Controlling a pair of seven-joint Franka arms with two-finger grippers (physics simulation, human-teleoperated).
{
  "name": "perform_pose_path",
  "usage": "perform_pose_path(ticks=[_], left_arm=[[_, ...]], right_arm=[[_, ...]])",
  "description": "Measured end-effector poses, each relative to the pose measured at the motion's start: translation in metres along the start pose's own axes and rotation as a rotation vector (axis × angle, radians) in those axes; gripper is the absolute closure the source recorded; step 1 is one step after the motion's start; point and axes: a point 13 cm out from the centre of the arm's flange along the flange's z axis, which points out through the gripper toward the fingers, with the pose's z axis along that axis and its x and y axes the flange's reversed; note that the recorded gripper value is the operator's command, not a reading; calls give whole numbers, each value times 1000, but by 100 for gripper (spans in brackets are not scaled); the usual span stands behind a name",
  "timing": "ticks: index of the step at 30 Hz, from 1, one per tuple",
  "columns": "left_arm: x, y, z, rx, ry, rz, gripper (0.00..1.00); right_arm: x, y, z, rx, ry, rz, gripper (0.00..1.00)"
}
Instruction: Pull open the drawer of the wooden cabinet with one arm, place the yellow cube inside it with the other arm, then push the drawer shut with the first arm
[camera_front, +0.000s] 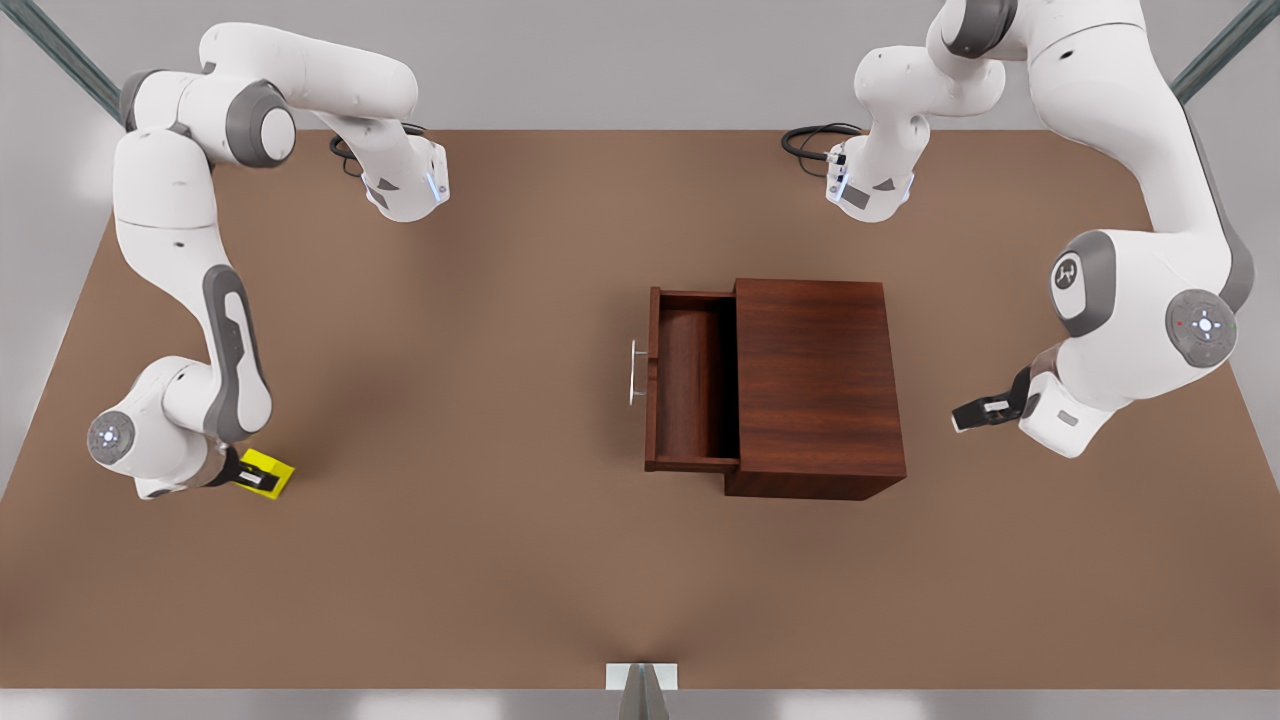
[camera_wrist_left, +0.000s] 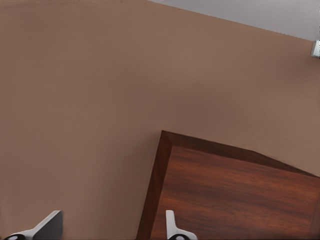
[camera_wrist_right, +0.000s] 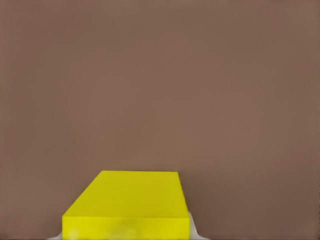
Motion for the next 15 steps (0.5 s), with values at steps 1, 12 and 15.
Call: perform_pose_path(ticks=[1,12,15], left_arm=[[-1,1,1,-5,-2,20,0],[-3,4,3,-25,-8,177,0],[-3,4,3,-29,-7,207,0]], right_arm=[[-4,2,-15,-5,-15,-1,42],[17,144,-195,-43,-12,-87,40],[50,209,-224,-56,29,-111,40]])
